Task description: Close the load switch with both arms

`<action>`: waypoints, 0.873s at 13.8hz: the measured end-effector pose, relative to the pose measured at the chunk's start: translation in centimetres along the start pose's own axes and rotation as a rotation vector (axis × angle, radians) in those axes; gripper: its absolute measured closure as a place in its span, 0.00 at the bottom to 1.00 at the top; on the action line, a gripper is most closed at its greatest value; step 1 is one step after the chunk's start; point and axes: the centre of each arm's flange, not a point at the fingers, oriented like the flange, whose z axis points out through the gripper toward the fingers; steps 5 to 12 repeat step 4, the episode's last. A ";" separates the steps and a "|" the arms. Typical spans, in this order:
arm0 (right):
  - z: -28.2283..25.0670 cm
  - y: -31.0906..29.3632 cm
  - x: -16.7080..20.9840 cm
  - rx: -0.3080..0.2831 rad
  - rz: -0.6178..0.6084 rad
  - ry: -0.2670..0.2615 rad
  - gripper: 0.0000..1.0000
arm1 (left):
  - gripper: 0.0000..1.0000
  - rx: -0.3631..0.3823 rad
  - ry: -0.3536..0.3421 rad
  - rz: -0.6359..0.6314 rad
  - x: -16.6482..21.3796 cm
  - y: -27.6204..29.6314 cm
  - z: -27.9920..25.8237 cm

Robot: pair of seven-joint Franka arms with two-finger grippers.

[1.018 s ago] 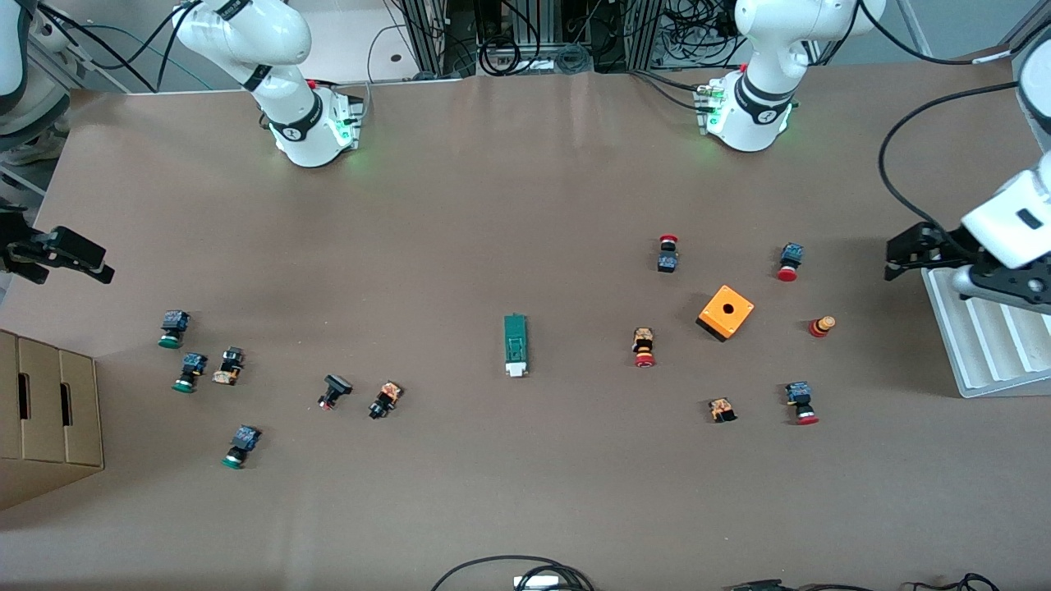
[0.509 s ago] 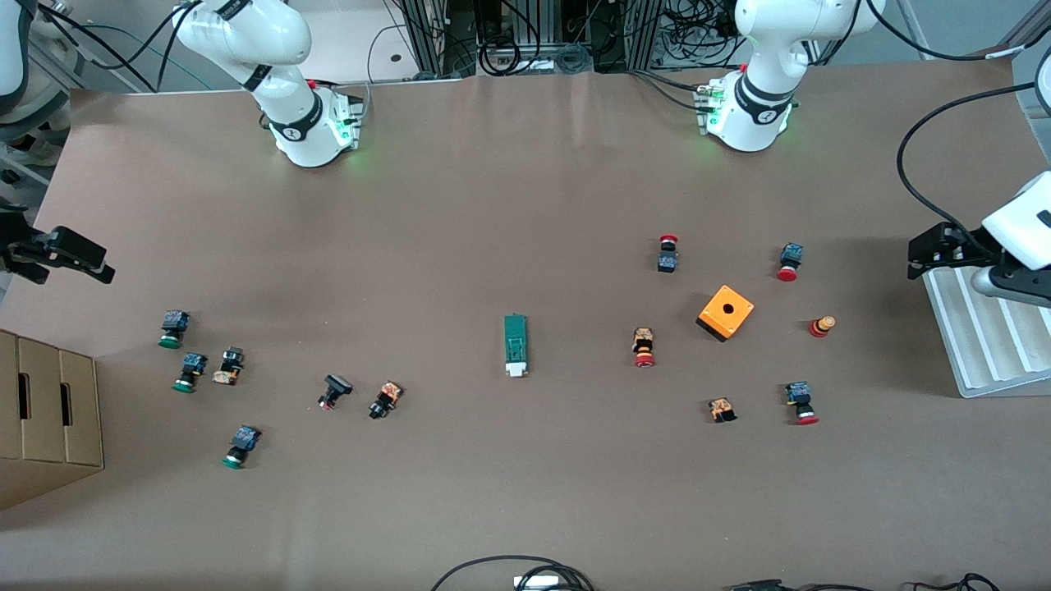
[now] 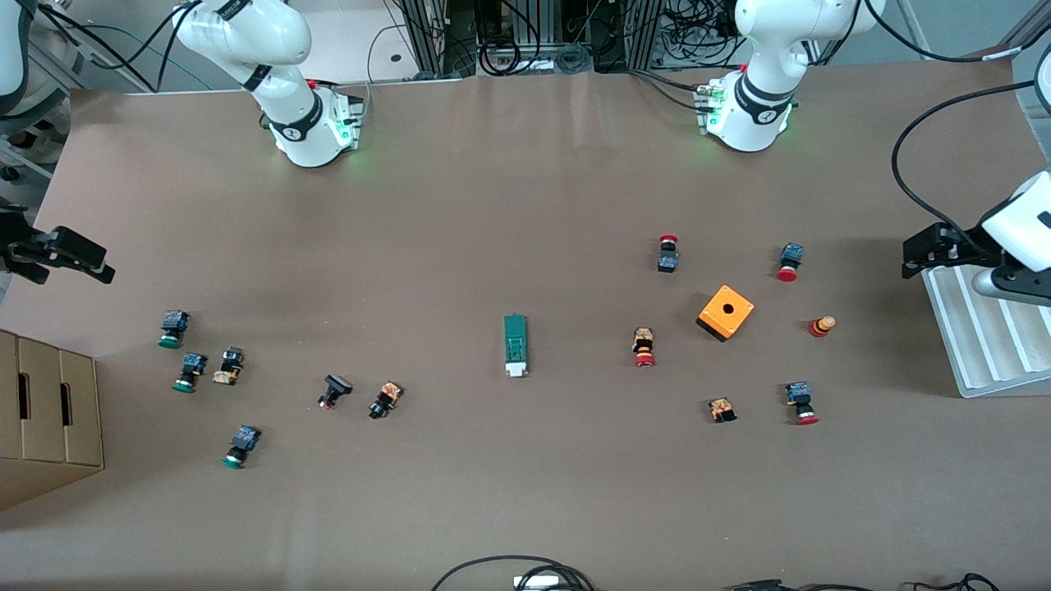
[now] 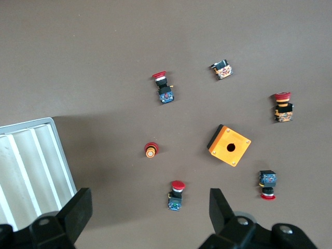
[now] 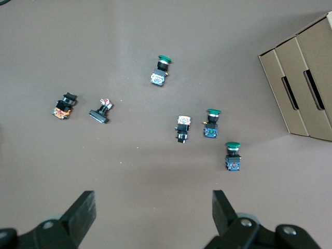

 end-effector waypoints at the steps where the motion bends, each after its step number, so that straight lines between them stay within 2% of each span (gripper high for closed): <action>1: 0.0 0.0 0.0 0.000 0.000 0.000 0.00 | 0.00 -0.003 0.000 -0.004 0.0 0.0 0.0; 12: 0.0 0.0 0.0 0.000 -0.001 0.000 0.00 | 0.00 -0.004 0.000 -0.007 0.0 0.0 0.0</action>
